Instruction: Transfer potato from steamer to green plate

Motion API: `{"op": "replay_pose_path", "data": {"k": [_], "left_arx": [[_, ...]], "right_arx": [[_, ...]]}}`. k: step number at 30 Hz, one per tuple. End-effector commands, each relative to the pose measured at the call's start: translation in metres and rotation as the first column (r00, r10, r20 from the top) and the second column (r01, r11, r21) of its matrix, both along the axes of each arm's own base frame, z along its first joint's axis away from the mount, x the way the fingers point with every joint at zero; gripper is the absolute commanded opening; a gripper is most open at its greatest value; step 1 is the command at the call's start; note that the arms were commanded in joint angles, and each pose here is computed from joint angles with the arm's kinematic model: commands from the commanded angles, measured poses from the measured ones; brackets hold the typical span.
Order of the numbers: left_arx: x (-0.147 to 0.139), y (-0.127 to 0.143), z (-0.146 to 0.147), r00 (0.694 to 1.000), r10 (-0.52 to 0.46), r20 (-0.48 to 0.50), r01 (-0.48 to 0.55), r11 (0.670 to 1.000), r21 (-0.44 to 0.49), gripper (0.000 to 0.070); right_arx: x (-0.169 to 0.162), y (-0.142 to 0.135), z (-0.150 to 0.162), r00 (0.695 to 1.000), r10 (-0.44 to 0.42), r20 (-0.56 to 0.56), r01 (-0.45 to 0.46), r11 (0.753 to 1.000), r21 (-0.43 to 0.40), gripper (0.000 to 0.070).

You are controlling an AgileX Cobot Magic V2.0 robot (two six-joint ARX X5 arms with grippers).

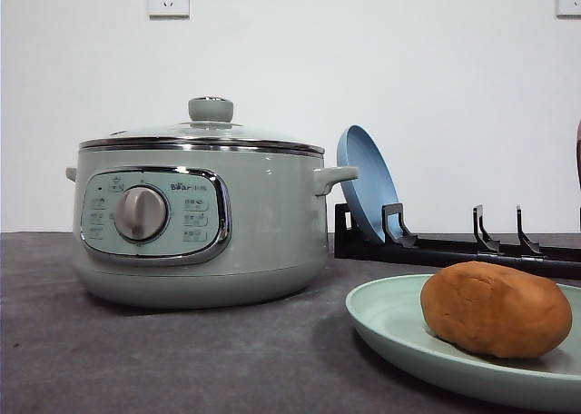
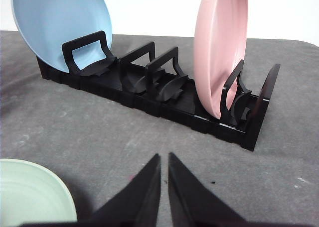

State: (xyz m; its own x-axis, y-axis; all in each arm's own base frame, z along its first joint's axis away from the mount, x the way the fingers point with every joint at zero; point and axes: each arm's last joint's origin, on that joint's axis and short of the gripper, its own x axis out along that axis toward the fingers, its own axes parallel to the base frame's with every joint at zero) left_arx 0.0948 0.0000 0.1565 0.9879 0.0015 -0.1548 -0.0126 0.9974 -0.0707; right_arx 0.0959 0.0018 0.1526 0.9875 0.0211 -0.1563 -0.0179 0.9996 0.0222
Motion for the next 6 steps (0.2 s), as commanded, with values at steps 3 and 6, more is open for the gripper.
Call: {"op": "replay_pose_path", "data": {"k": [3, 6], "left_arx": [[0.0008, 0.0001, -0.0074, 1.000, 0.002, -0.026, -0.002, 1.000, 0.005, 0.0000], [0.0008, 0.0001, -0.0074, 1.000, 0.002, -0.025, -0.002, 1.000, 0.005, 0.0000]], "right_arx": [[0.0003, -0.0002, -0.0007, 1.000, -0.003, 0.007, 0.003, 1.000, -0.009, 0.0015], [0.0003, -0.0002, -0.0007, 1.000, -0.003, 0.007, 0.003, 1.000, -0.009, 0.0015]]}}
